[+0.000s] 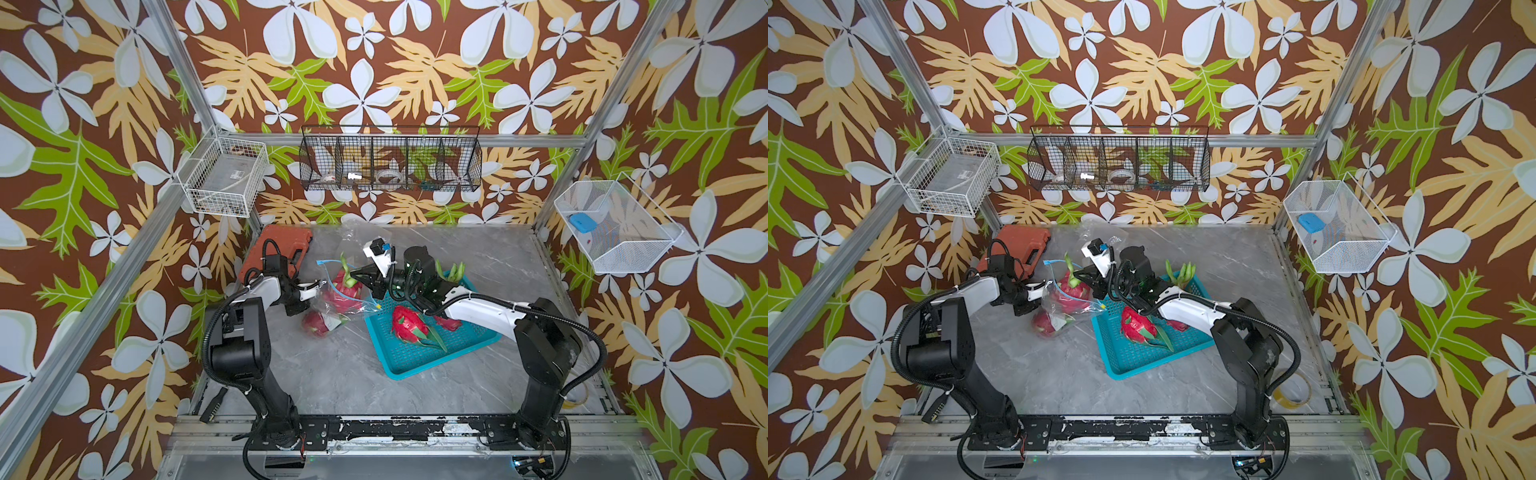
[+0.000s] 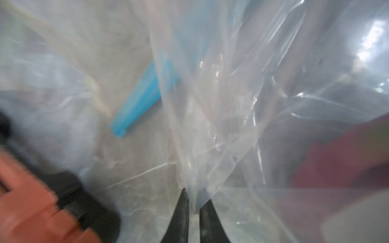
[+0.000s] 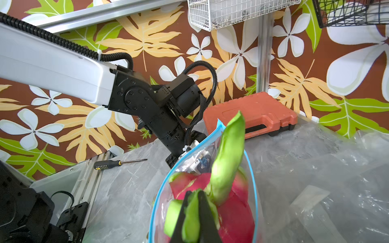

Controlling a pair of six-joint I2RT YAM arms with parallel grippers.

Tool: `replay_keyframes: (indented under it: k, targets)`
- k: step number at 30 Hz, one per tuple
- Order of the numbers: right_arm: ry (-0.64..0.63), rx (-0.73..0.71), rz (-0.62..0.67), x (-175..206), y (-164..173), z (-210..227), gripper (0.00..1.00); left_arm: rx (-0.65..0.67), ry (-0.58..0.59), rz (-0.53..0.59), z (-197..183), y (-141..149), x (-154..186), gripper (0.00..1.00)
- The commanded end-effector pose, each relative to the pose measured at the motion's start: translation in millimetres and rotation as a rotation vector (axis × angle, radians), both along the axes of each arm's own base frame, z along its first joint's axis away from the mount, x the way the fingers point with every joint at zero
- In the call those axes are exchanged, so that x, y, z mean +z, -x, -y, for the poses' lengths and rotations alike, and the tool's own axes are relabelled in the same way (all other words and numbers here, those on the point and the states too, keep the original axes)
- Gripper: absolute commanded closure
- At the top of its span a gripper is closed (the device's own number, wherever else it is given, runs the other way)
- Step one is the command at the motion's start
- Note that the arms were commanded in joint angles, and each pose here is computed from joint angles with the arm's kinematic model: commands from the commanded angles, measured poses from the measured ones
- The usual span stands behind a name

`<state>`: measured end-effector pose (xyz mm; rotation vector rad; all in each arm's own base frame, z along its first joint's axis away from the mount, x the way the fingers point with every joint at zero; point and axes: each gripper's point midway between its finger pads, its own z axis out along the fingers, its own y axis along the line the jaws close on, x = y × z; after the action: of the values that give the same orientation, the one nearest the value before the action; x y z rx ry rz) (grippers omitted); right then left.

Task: Open the zip-top bag and take out the dragon fruit
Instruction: Pick up the dragon fruit from the zipper food storage bag.

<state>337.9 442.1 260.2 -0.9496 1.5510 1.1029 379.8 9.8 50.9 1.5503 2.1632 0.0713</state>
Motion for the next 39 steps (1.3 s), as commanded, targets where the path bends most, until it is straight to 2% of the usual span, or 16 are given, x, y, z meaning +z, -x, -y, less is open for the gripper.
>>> replay_keyframes:
  k: [1, 2, 8, 19, 25, 30, 39]
  targets:
    - [-0.046, 0.006, 0.050, 24.9, 3.9, -0.5, 1.00, -0.035, 0.056, 0.107, 11.4, -3.1, 24.2, 0.95]
    - [-0.046, 0.007, 0.056, 28.2, 4.9, -0.7, 1.00, -0.048, 0.058, 0.128, 13.7, 0.0, 30.5, 0.99]
    - [-0.078, 0.023, 0.067, 54.1, 9.3, -3.2, 1.00, -0.075, 0.005, 0.205, 12.3, 13.9, 40.1, 1.00]
    - [-0.130, 0.030, 0.119, 95.8, 34.8, 16.1, 1.00, -0.015, -0.112, 0.207, -9.5, 14.0, 8.8, 1.00]
    - [-0.136, 0.025, 0.152, 111.3, 47.0, 31.6, 1.00, -0.005, -0.106, 0.222, -9.0, 13.2, 11.1, 1.00]
    - [-0.197, 0.019, 0.171, 130.1, 57.3, 53.8, 1.00, 0.011, -0.140, 0.216, -15.4, 13.0, 4.8, 1.00]
    - [-0.232, -0.063, 0.210, 151.7, 62.0, 93.7, 1.00, 0.029, -0.163, 0.208, -20.3, 15.2, -6.1, 1.00]
